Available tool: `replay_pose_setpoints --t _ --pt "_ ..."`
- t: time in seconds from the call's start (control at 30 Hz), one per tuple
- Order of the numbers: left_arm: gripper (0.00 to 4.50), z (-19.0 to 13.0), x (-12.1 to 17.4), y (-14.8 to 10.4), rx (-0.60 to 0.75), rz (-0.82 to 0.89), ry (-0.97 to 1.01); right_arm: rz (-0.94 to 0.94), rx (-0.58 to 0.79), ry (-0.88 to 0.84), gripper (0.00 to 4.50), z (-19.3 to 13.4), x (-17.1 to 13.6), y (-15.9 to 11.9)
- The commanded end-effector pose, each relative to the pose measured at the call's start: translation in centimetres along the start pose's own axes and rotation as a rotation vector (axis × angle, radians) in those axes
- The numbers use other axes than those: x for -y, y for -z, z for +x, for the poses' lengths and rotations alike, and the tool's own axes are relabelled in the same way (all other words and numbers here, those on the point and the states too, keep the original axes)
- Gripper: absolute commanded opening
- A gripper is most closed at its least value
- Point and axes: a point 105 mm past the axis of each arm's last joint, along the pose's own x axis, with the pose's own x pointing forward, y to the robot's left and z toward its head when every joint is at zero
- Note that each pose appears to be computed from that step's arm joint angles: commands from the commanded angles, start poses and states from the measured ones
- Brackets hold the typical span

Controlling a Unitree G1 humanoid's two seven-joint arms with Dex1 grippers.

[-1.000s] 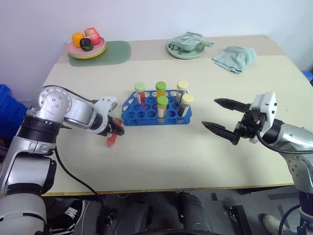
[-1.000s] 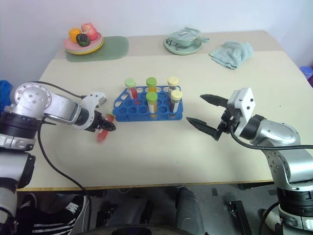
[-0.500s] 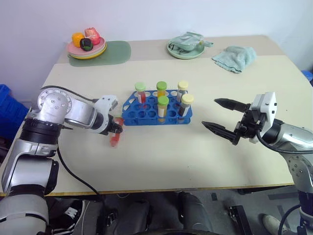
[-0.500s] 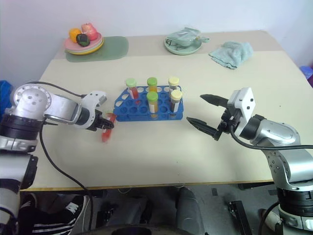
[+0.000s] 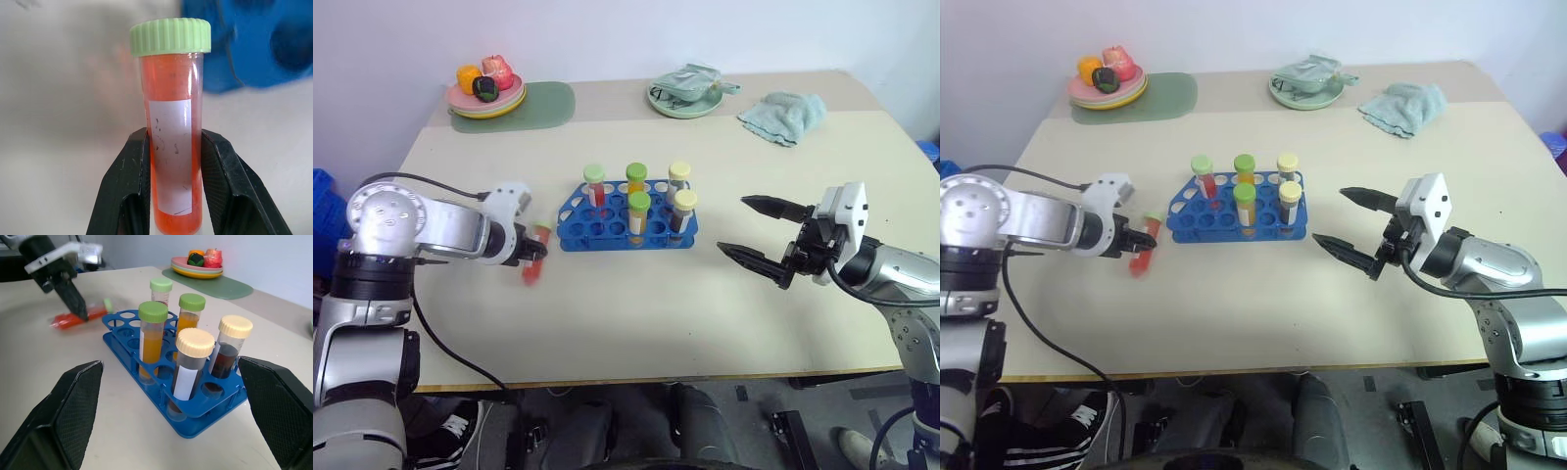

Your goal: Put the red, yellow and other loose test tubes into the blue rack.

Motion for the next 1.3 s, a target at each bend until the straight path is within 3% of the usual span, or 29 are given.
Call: replay_pose_setpoints --t 0.03,0.17,0.37,0.63,0.87,1.03,1.3 --pt "0.87 -2.2 -0.1 -1.7 0.214 -0.176 -0.072 -0.045 0.026 0.003 4.5 -0.2 0.2 -1.0" --pt "0.87 -3.1 -0.3 -1.7 0.326 -0.292 -0.095 -0.049 0.03 -0.001 4.5 0.0 0.4 -1.1" --pt "0.87 -5.5 3.9 -4.8 0.721 0.055 0.103 -0.058 0.039 -0.003 4.5 0.2 0.7 -1.3" --pt "0.87 -6.9 5.6 -4.2 0.977 0.453 0.207 -0.062 0.035 0.025 4.5 -0.4 0.8 -1.2" --pt "0.87 -6.3 7.7 -1.4 1.102 0.673 0.419 -0.063 0.029 0.041 4.5 -0.9 0.8 -1.3" --pt "0.87 -5.0 7.3 -1.6 1.188 0.7 0.418 -0.062 0.024 0.046 4.5 -1.1 0.8 -1.3" --pt "0.87 -1.7 5.5 -2.3 1.299 0.572 0.388 -0.065 0.023 0.048 4.5 -0.9 0.9 -1.5"
